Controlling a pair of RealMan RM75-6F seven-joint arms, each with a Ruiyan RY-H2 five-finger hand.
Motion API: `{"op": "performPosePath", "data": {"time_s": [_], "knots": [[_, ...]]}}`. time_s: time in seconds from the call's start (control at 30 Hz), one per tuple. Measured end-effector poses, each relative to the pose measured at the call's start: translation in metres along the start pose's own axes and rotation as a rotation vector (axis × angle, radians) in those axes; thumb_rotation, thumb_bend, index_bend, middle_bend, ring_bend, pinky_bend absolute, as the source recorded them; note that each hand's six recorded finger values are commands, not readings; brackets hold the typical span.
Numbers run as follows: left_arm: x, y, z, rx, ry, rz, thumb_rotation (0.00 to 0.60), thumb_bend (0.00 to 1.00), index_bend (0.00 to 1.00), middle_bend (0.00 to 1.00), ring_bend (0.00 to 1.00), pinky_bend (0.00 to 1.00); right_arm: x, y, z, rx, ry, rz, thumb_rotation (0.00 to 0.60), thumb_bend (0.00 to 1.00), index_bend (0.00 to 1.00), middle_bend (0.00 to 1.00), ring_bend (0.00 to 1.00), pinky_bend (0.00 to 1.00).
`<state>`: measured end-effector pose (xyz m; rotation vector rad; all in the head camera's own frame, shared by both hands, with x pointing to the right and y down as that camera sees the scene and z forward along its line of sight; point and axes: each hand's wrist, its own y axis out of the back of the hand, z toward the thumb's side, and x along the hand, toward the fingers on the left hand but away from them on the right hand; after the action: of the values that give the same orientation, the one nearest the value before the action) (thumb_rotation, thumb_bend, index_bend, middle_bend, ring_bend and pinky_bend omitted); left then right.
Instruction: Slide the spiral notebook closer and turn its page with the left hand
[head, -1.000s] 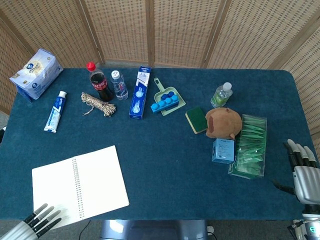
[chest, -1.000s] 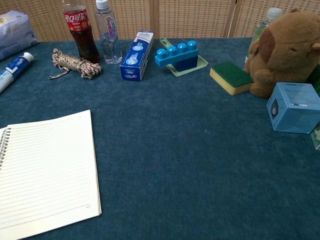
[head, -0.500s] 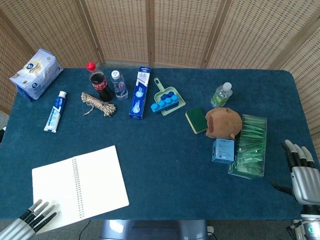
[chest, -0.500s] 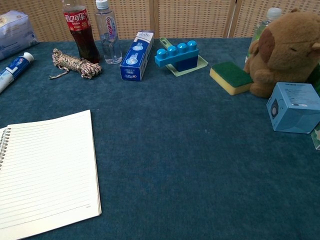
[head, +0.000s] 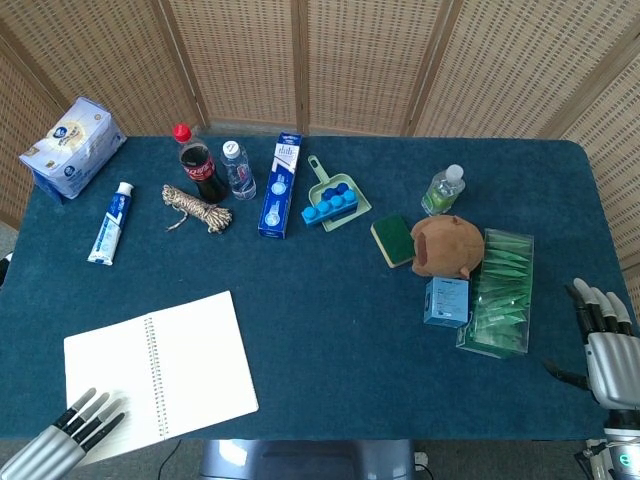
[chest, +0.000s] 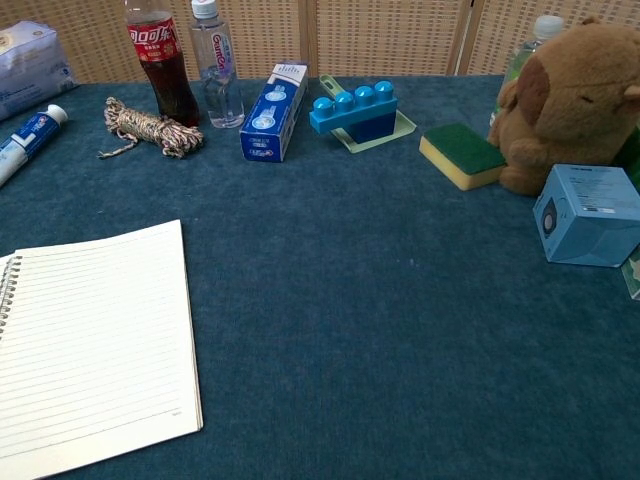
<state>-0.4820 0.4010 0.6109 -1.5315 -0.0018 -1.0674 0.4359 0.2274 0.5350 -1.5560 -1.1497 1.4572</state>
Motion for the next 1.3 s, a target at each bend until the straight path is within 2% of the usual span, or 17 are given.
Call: {"op": "performPosePath", "data": {"time_s": [0.2,0.3,0.43,0.57,0.87,1.0,1.23,1.3], "knots": [[0.002,0.0,0.001,0.001,-0.005,0.011,0.6,0.01,0.0,0.0,0.0,0.0,0.0,0.0,0.0,-0.001,-0.001,-0.001,0.597,0.0,0.0,0.0,0.0,0.0],[0.002,-0.001,0.001,0.0,-0.007,0.007,0.6,0.09,0.0,0.0,0.0,0.0,0.0,0.0,0.0,-0.001,0.002,0.0,0.596,0.0,0.0,0.0,0.0,0.0],[0.006,0.0,0.004,-0.011,-0.011,0.022,0.6,0.25,0.0,0.0,0.0,0.04,0.001,0.0,0.001,-0.005,0.005,0.0,0.596,0.0,0.0,0.0,0.0,0.0],[0.008,0.001,0.005,-0.01,-0.011,0.032,0.6,0.32,0.0,0.0,0.0,0.04,0.001,0.001,0.001,-0.007,0.004,-0.003,0.597,0.0,0.0,0.0,0.0,0.0],[0.009,0.005,0.004,-0.008,0.012,0.064,0.6,0.37,0.01,0.0,0.0,0.06,0.0,0.0,0.001,-0.008,0.006,0.002,0.598,0.0,0.0,0.0,0.0,0.0],[0.009,0.007,0.003,-0.02,0.028,0.08,0.6,0.4,0.14,0.0,0.0,0.08,0.001,0.0,0.001,-0.009,0.005,0.003,0.597,0.0,0.0,0.0,0.0,0.0],[0.011,0.015,-0.001,-0.043,0.065,0.133,0.6,0.39,0.46,0.0,0.0,0.15,0.0,0.0,0.001,-0.008,0.004,0.005,0.594,0.0,0.0,0.0,0.0,0.0],[0.012,0.018,-0.002,-0.047,0.078,0.148,0.6,0.39,0.5,0.0,0.0,0.16,0.0,0.0,0.001,-0.008,0.004,0.005,0.598,0.0,0.0,0.0,0.0,0.0]]}}
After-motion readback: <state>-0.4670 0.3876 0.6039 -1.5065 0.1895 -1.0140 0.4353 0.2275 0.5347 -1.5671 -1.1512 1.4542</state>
